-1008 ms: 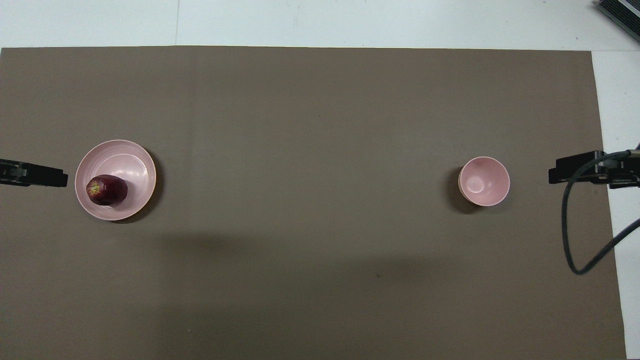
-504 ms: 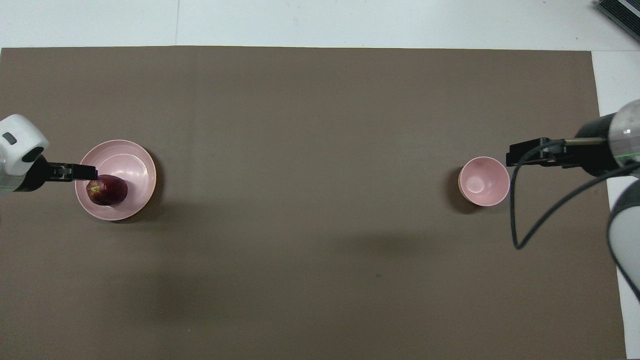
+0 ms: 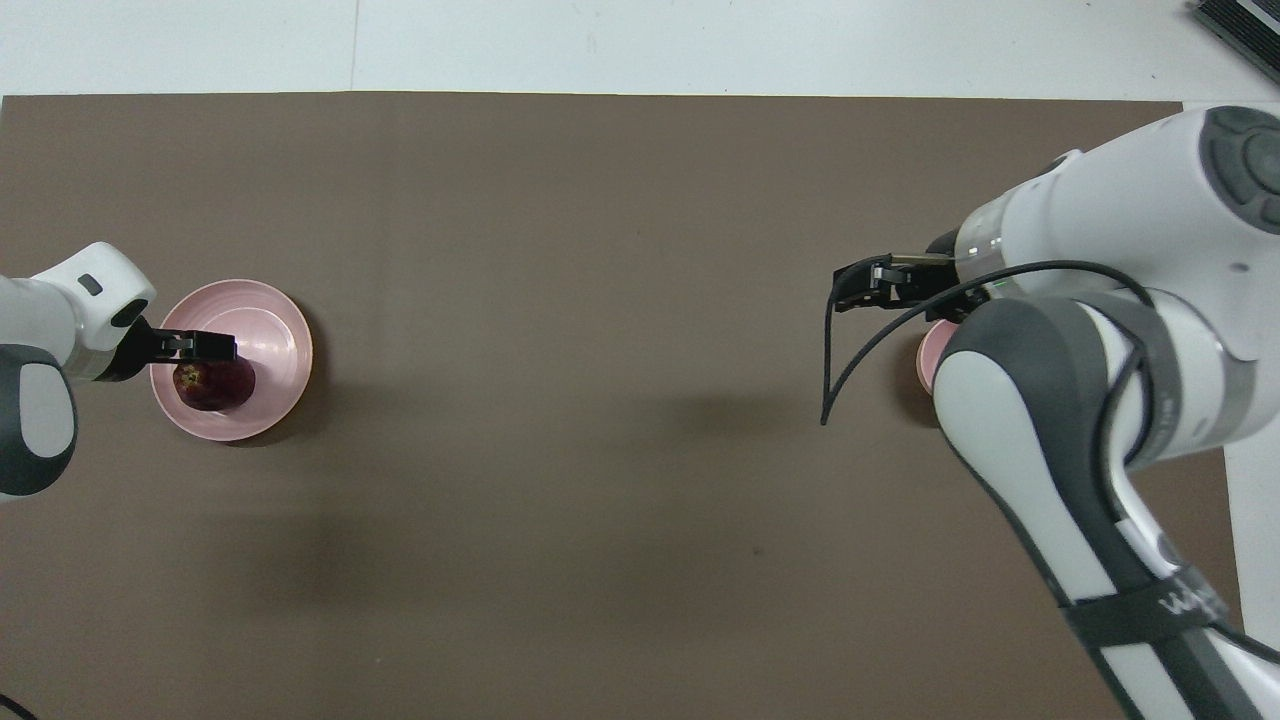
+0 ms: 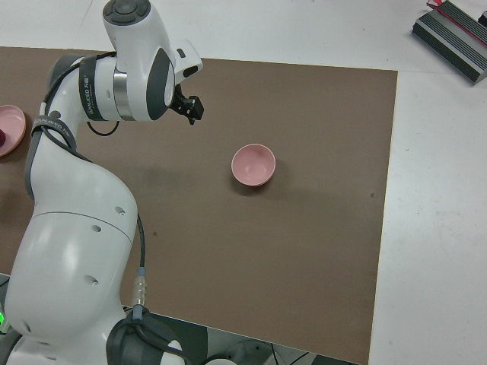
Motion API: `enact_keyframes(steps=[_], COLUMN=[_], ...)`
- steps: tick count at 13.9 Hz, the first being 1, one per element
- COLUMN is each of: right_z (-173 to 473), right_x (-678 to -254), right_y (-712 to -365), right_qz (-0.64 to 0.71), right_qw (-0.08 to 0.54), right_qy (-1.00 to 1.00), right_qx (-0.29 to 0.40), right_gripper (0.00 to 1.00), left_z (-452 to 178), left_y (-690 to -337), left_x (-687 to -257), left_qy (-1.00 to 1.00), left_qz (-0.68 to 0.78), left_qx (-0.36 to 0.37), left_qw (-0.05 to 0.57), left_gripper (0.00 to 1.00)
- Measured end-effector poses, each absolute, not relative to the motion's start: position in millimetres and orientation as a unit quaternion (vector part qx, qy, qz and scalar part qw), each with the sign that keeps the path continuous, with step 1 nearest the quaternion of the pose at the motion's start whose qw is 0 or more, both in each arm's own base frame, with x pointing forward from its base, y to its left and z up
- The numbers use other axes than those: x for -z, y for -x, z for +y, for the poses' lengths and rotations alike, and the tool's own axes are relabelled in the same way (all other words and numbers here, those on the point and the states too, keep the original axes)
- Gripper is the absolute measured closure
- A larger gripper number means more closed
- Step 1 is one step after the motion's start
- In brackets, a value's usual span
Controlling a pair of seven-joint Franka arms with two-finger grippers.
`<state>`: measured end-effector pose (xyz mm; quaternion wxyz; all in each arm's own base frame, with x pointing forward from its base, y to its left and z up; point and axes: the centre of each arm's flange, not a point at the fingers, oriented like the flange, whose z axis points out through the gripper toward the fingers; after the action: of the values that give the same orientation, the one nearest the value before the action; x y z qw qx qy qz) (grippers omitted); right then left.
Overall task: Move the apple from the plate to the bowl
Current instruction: 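Lower the left gripper onto the red apple while the right gripper advances, then lift the apple with the left gripper toward the right gripper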
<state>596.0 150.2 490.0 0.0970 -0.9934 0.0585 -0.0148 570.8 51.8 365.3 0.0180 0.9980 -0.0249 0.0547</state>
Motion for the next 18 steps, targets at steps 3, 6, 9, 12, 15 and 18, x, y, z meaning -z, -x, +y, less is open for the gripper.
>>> enact_keyframes(steps=[3,6,9,12,15,18], right_z=[182,191,197,222,231,239], right_x=[-474,-474,-464,-450,-451,-459], right_y=[-588,-588,-588,-587,-588,-592], right_qz=[0.081,0.106,0.126,0.172,0.23,0.314], right_qw=[0.106,0.131,0.151,0.189,0.256,0.329], right_qy=[0.991,0.986,0.98,0.967,0.938,0.89], right_qx=[0.013,0.016,0.004,-0.003,-0.029,-0.045], right_gripper=[0.0,0.0,0.0,0.0,0.0,0.0], left_z=[51,52,50,49,47,24], left_y=[-564,-560,-556,-556,-560,-567], left_x=[-342,-336,-337,-337,-349,-381], left_qy=[-0.998,-0.999,-0.999,-0.998,-0.998,-0.995], left_qz=[-0.024,-0.023,-0.023,-0.024,-0.026,-0.043], left_qx=[-0.05,-0.045,-0.044,-0.046,-0.059,-0.086], left_qw=[0.018,0.018,0.019,0.019,0.018,0.021], left_gripper=[0.0,0.0,0.27,0.3,0.3,0.31])
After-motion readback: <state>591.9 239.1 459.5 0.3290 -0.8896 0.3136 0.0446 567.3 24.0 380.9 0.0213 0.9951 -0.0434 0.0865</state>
